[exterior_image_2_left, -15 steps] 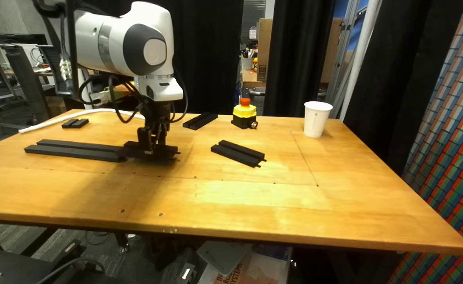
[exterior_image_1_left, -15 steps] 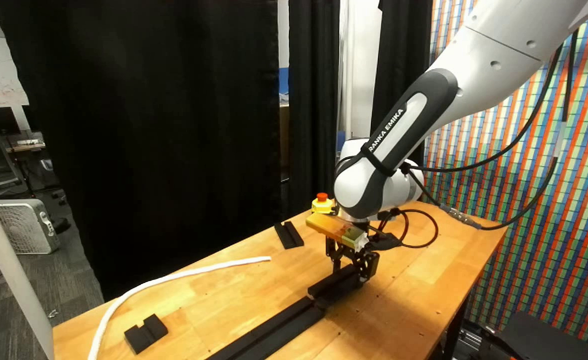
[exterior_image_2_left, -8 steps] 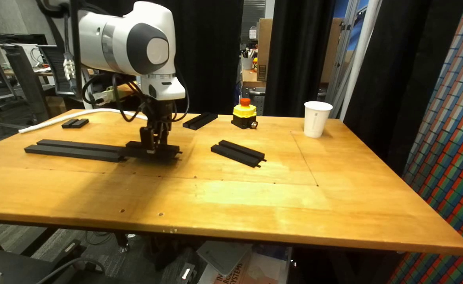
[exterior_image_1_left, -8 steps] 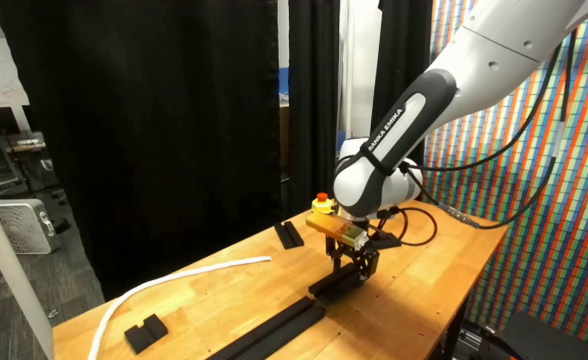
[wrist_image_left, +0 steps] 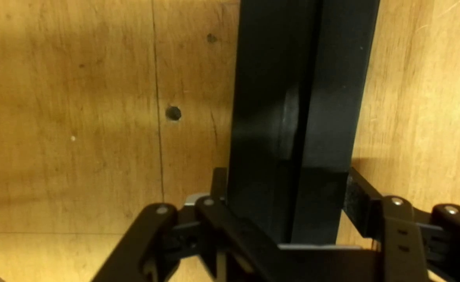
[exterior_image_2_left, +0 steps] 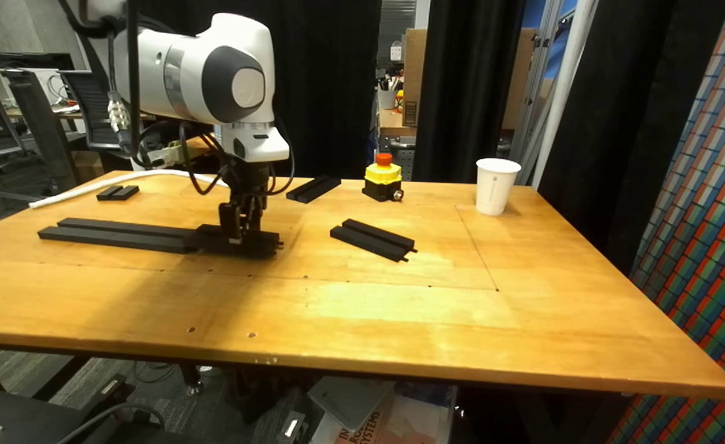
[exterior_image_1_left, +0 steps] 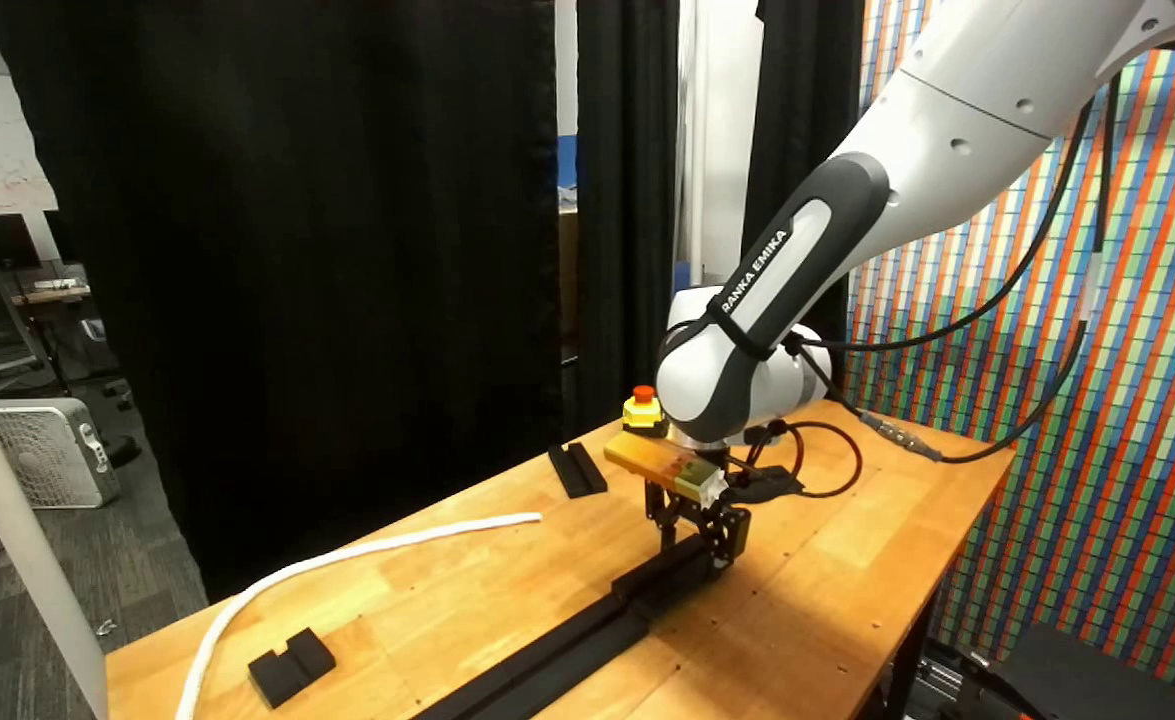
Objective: Connect the four black pieces together
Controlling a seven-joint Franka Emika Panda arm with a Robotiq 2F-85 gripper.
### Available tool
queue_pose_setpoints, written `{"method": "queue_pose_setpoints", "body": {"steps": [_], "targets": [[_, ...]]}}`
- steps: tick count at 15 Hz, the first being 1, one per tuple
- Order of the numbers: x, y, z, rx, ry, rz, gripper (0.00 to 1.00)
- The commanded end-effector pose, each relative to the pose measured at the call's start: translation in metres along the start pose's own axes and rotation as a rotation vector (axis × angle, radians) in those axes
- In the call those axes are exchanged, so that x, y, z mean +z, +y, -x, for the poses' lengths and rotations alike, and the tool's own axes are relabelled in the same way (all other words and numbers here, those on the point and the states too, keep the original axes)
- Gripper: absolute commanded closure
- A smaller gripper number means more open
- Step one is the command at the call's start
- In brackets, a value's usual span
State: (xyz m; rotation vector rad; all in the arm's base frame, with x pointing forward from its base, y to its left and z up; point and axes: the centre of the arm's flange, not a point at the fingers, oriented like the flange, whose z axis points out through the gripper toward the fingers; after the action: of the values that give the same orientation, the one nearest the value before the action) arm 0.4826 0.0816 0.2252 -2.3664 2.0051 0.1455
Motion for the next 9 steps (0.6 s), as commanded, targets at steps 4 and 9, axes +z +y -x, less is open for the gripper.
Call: {"method": "queue_pose_setpoints", "body": {"steps": [4, 9], "targets": [[-0.0033, -0.0092, 0.0061, -0.004, 0.017, 0.000, 0.54], [-0.0089, -0.0038, 0.0082, 0.002, 0.026, -0.004, 0.54]]}}
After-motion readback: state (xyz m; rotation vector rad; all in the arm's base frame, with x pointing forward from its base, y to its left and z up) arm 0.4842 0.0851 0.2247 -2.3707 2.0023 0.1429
